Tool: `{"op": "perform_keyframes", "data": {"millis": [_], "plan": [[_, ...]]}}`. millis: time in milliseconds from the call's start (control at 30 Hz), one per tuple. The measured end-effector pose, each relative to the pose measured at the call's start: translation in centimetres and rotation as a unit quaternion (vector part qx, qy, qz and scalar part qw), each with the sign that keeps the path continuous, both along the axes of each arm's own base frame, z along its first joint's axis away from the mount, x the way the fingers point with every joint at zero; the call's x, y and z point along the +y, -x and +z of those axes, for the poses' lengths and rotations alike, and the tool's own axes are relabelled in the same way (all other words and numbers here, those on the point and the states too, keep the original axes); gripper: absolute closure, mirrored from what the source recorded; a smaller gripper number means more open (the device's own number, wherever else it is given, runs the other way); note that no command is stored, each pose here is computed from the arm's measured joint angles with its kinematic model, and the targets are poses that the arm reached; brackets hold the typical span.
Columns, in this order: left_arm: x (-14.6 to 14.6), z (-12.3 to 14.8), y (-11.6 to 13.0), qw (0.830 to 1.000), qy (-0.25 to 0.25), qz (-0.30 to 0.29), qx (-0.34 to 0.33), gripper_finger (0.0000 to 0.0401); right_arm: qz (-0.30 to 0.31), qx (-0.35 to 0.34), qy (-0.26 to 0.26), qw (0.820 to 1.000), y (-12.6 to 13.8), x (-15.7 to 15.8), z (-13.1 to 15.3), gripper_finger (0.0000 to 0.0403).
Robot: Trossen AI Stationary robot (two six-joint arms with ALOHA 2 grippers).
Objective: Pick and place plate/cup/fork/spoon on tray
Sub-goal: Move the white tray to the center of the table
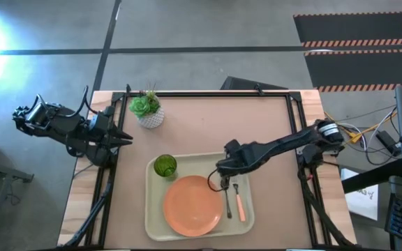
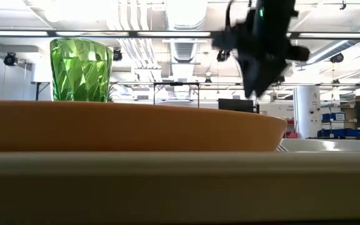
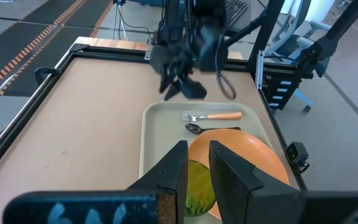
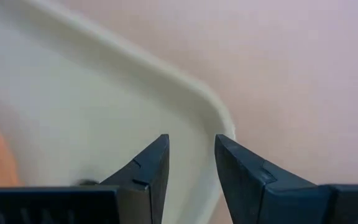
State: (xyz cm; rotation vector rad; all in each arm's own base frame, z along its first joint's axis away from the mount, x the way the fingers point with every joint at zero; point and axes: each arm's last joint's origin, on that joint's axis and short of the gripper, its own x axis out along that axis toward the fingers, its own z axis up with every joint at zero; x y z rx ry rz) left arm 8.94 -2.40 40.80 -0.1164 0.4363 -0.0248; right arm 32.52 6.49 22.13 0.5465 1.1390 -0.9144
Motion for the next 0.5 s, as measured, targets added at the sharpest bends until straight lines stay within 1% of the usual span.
{"op": "perform_keyframes", "data": {"millis": [67,133,200,267,367,433,500], "plan": [[0.0,-0.2,0.0,1.0,-0.002,0.0,0.006,0.0354,0.007,-0.032,0.019,0.999,0.3,-0.2,1.8,0.0284],[0.0,-1.0,0.0,0.999,-0.011,0.007,0.036,0.0354,0.016,-0.063,0.034,0.997,0.7,-0.4,3.5,0.0284],[0.1,-2.2,-0.1,0.997,-0.011,0.035,0.072,0.0354,0.022,-0.099,0.052,0.994,1.2,-0.6,5.2,0.0284],[0.2,-4.0,0.0,0.99,0.002,0.072,0.122,0.0354,0.028,-0.132,0.071,0.988,1.9,-0.9,6.9,0.0284],[0.3,-7.1,0.1,0.969,0.039,0.136,0.2,0.0354,0.048,-0.182,0.103,0.977,3.0,-1.3,9.4,0.0284],[0.2,-9.8,0.0,0.95,0.069,0.173,0.25,0.0354,0.062,-0.209,0.125,0.968,3.8,-1.6,10.9,0.0284],[-0.1,-12.6,-0.3,0.928,0.11,0.198,0.295,0.0354,0.073,-0.237,0.136,0.959,4.5,-1.8,12.3,0.0284]]}}
